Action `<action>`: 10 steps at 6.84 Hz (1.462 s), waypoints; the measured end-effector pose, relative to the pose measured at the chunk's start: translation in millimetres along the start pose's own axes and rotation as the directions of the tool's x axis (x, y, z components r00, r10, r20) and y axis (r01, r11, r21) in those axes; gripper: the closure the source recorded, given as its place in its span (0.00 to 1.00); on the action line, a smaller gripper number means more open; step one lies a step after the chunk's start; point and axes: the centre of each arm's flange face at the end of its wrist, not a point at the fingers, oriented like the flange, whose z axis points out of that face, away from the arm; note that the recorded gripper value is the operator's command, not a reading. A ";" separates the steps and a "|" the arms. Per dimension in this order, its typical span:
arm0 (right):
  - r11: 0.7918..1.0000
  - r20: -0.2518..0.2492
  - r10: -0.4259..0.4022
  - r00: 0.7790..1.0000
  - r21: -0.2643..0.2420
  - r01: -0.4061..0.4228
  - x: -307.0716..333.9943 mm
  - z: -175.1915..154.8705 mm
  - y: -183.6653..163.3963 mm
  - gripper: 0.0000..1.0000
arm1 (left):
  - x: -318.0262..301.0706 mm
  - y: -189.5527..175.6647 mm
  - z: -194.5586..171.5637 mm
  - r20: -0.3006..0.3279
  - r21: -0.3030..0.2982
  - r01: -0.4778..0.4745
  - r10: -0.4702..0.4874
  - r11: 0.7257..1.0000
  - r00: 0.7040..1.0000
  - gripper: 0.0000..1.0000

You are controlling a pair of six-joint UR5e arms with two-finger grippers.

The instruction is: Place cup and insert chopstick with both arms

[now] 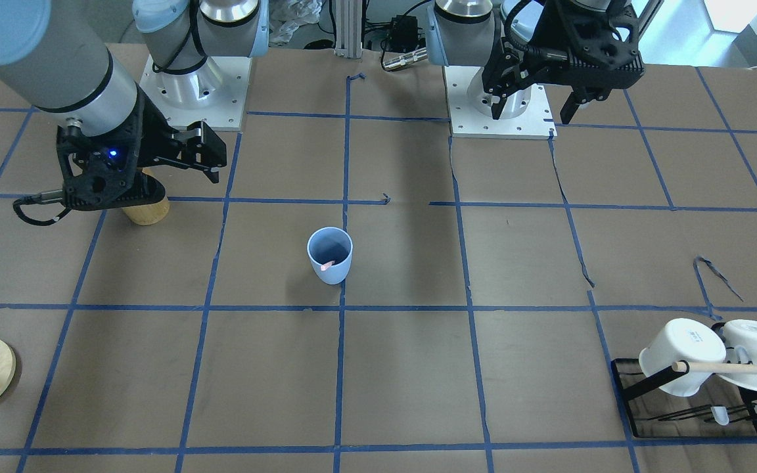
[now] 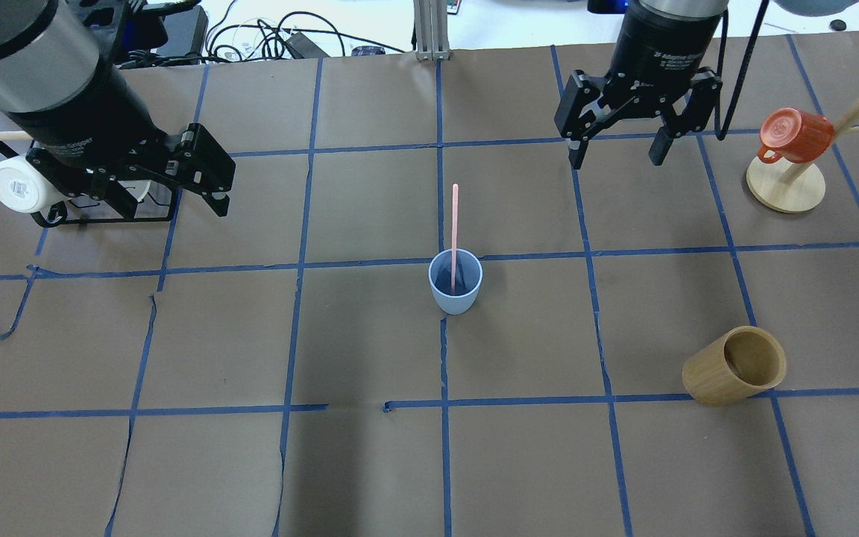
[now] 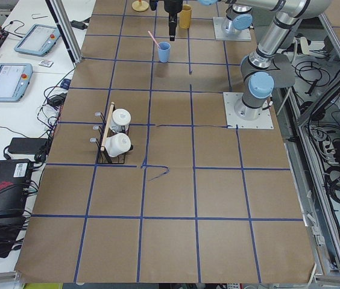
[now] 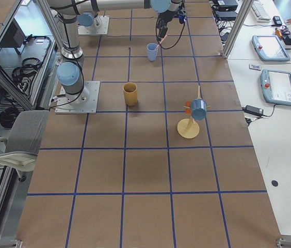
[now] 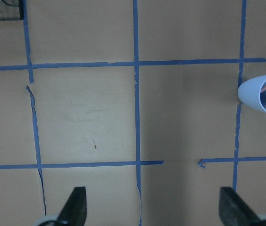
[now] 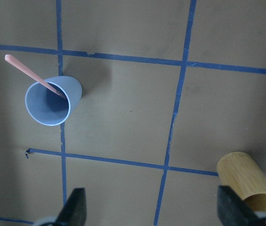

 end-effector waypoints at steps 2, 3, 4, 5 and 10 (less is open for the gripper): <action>0.992 -0.057 -0.012 0.998 0.122 0.019 6.5 -3.2 16.3 0.00 | 0.0 1.0 0.5 0.000 -0.001 0.000 0.000 1.000 1.000 0.00; 0.987 -0.089 -0.006 0.996 0.159 0.020 8.0 -2.7 29.7 0.00 | 0.0 2.0 0.9 0.000 -0.002 -0.002 0.002 1.000 1.000 0.00; 0.983 -0.120 0.000 0.993 0.185 0.022 9.0 -8.9 42.5 0.00 | 0.1 4.1 1.8 0.000 -0.008 -0.004 0.004 1.000 1.000 0.00; 0.979 -0.130 0.003 0.991 0.205 0.024 8.2 -16.3 51.9 0.00 | 0.1 8.5 3.4 -0.001 -0.015 -0.005 0.005 1.000 1.000 0.00; 0.990 -0.087 -0.003 0.996 0.142 0.015 4.1 -12.4 63.8 0.00 | 0.4 20.5 7.2 -0.001 -0.024 -0.006 0.006 1.000 1.000 0.00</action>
